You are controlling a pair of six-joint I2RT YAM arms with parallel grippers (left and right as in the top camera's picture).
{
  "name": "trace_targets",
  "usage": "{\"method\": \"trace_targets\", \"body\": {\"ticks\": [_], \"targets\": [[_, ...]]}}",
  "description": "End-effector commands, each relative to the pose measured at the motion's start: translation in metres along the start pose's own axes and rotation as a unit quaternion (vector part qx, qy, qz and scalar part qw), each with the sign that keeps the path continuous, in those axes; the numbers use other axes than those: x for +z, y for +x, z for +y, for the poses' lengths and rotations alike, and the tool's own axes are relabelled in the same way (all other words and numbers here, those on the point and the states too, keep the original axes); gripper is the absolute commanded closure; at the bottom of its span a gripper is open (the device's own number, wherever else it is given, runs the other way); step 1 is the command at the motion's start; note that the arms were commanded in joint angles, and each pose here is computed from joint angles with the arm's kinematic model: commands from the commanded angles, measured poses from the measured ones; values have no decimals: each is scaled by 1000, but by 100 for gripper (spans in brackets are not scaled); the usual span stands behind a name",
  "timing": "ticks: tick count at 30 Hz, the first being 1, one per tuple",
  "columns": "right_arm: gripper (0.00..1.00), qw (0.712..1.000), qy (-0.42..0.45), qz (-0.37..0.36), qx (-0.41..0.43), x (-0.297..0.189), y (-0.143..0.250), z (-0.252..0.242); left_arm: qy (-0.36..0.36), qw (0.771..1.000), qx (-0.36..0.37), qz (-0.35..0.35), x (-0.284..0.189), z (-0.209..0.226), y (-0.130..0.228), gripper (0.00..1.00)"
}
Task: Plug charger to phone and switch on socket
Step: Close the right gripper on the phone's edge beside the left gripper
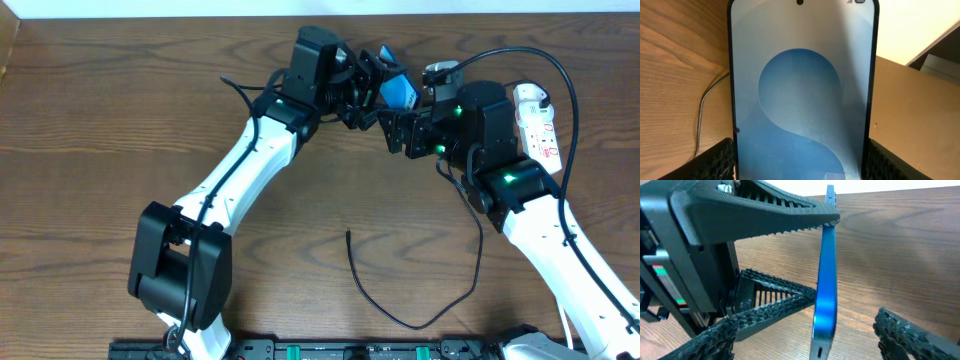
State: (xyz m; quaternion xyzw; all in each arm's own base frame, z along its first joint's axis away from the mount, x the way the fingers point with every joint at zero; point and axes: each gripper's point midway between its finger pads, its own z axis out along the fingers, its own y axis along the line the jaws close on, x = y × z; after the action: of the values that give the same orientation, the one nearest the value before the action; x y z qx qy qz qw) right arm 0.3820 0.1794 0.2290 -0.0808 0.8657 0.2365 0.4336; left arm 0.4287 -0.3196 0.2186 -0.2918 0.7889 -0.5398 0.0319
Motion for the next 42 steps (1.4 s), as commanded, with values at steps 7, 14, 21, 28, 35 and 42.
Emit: {"method": "trace_targets", "body": {"ticks": [7, 14, 21, 28, 35, 42], "targets": [[21, 1000, 2, -13, 13, -3, -11, 3, 20, 999, 29, 2, -5, -17, 8, 92], [27, 1000, 5, -13, 13, -2, -11, 2, 19, 999, 31, 5, -3, -17, 12, 93], [33, 1000, 20, -14, 14, -1, -10, -4, 18, 999, 36, 14, 1, -17, 22, 93], [37, 999, 29, -17, 14, -1, -11, -7, 17, 999, 37, 17, 3, -17, 24, 93], [47, 999, 36, -17, 14, -2, -11, -10, 17, 999, 37, 18, 2, -17, 25, 93], [57, 999, 37, -15, 15, -2, -10, -10, 17, 999, 37, 18, 2, -17, 25, 93]]}}
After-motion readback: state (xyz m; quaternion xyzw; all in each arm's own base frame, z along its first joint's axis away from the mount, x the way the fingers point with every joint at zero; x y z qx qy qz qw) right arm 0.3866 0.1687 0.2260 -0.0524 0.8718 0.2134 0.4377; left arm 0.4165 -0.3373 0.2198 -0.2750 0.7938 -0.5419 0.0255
